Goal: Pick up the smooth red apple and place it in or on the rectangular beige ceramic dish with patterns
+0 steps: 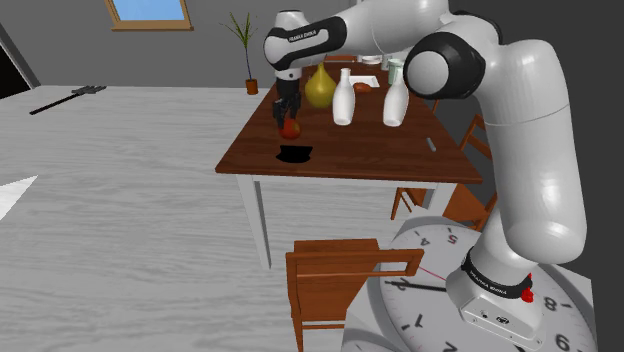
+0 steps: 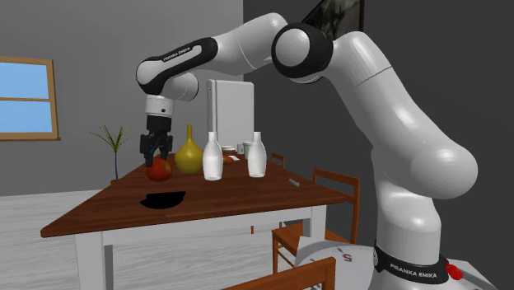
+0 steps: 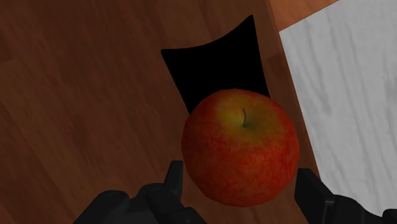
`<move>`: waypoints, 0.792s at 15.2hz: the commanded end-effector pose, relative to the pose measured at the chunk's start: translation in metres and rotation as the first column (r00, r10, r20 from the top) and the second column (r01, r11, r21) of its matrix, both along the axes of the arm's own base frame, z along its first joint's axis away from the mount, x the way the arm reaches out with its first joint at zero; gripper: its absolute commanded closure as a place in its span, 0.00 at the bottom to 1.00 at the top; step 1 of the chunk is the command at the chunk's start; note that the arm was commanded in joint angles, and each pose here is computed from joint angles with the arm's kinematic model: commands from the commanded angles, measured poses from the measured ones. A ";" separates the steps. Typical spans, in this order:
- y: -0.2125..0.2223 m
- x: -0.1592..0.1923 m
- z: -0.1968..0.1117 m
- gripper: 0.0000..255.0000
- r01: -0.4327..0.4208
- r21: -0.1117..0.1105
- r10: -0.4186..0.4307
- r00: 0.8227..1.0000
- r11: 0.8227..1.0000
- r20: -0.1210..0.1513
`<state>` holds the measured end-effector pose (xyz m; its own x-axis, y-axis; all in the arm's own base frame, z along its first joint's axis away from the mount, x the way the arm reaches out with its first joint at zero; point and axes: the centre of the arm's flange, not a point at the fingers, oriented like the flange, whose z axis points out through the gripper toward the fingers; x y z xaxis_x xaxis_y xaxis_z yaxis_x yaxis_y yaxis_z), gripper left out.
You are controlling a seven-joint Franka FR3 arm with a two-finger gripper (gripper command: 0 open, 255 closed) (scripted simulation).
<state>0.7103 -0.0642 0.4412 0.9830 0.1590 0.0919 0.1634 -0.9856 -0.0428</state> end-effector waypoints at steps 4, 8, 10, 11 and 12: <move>0.000 0.000 -0.026 1.00 0.000 0.000 0.000 1.000 1.000 0.001; 0.000 0.000 -0.049 1.00 0.000 0.000 0.000 1.000 1.000 0.001; 0.000 0.000 -0.049 1.00 0.000 0.000 0.000 1.000 1.000 0.001; 0.000 0.000 -0.049 1.00 0.000 0.000 0.000 1.000 1.000 0.001; 0.000 0.000 -0.049 1.00 0.000 0.000 0.000 1.000 1.000 0.001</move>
